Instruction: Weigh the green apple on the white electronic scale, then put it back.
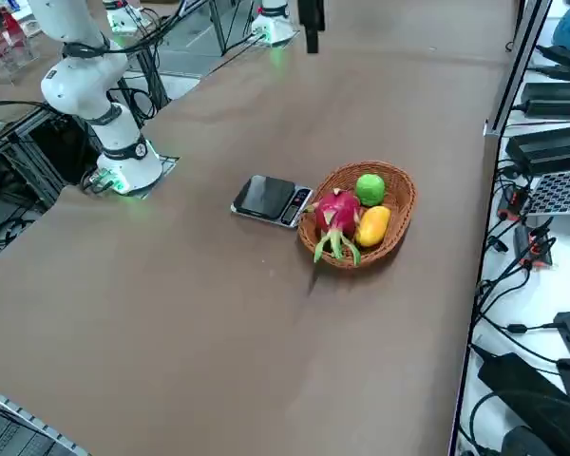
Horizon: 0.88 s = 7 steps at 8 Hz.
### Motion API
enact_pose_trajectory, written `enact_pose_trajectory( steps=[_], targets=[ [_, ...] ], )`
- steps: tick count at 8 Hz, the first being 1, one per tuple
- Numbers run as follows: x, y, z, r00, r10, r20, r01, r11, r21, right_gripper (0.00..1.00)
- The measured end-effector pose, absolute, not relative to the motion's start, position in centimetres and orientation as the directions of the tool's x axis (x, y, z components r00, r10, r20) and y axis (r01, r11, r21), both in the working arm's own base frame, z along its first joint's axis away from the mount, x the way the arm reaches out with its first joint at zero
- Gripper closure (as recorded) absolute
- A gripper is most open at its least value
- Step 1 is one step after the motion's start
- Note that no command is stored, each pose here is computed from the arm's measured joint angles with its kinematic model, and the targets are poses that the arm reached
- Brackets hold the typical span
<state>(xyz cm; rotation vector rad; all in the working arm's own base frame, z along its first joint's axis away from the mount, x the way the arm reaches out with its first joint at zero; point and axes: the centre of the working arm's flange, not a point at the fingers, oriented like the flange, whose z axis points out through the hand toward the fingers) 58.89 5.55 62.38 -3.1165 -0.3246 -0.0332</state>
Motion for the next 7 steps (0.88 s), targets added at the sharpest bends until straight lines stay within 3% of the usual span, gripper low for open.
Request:
enact_pose_trajectory(
  steps=[4,7],
  targets=[
    [54.9,4.8,66.5,0.979,0.2,0.049,0.2,-0.98,0.001,0.0],
    [54.2,4.1,67.2,0.981,0.188,0.047,0.189,-0.982,-0.009,0.0]
  ],
)
